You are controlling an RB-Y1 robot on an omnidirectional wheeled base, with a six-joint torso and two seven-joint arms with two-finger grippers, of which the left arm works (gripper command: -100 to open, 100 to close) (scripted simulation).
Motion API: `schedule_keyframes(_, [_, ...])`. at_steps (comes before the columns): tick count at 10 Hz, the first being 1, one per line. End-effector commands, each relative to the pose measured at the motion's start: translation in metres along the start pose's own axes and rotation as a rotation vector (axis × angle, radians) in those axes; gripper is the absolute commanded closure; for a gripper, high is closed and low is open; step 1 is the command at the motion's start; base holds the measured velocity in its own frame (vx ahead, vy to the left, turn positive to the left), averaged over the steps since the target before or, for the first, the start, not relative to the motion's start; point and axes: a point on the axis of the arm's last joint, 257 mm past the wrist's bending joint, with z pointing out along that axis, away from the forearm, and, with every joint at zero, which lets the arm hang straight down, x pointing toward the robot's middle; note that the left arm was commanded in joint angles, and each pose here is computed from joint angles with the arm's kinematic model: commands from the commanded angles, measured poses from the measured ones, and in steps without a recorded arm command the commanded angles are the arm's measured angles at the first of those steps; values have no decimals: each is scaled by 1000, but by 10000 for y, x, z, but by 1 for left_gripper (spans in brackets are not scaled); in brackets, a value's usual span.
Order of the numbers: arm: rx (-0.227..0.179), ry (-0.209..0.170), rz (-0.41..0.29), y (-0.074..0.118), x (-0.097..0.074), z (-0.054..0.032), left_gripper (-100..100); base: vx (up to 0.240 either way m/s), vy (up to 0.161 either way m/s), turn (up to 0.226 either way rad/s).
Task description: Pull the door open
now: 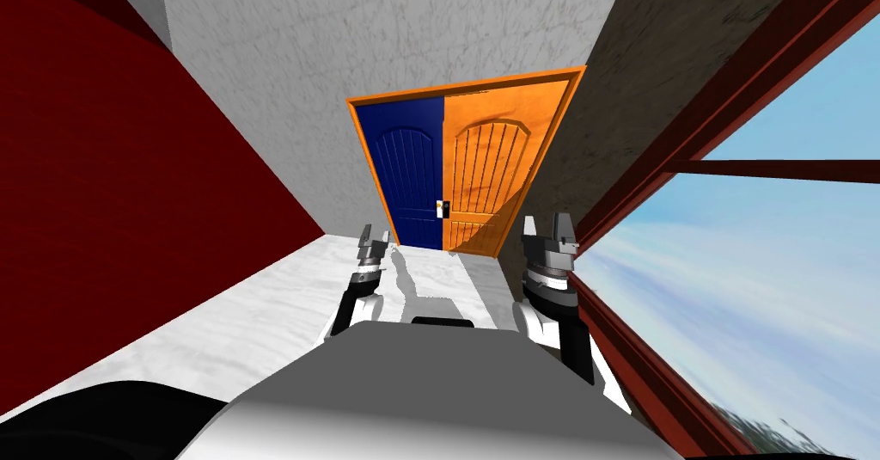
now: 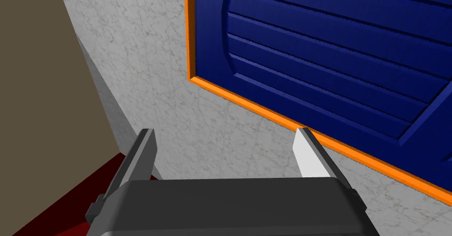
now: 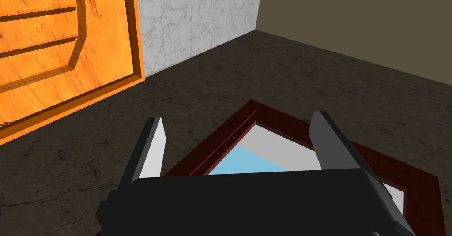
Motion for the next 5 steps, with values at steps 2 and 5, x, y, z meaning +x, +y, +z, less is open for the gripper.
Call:
schedule_keyframes(2, [-47,4,8,253,-37,-14,-100,116,-32,-42])
schedule_keyframes(5, [-88,6,16,460,-69,-19,-100,119,-35,-33])
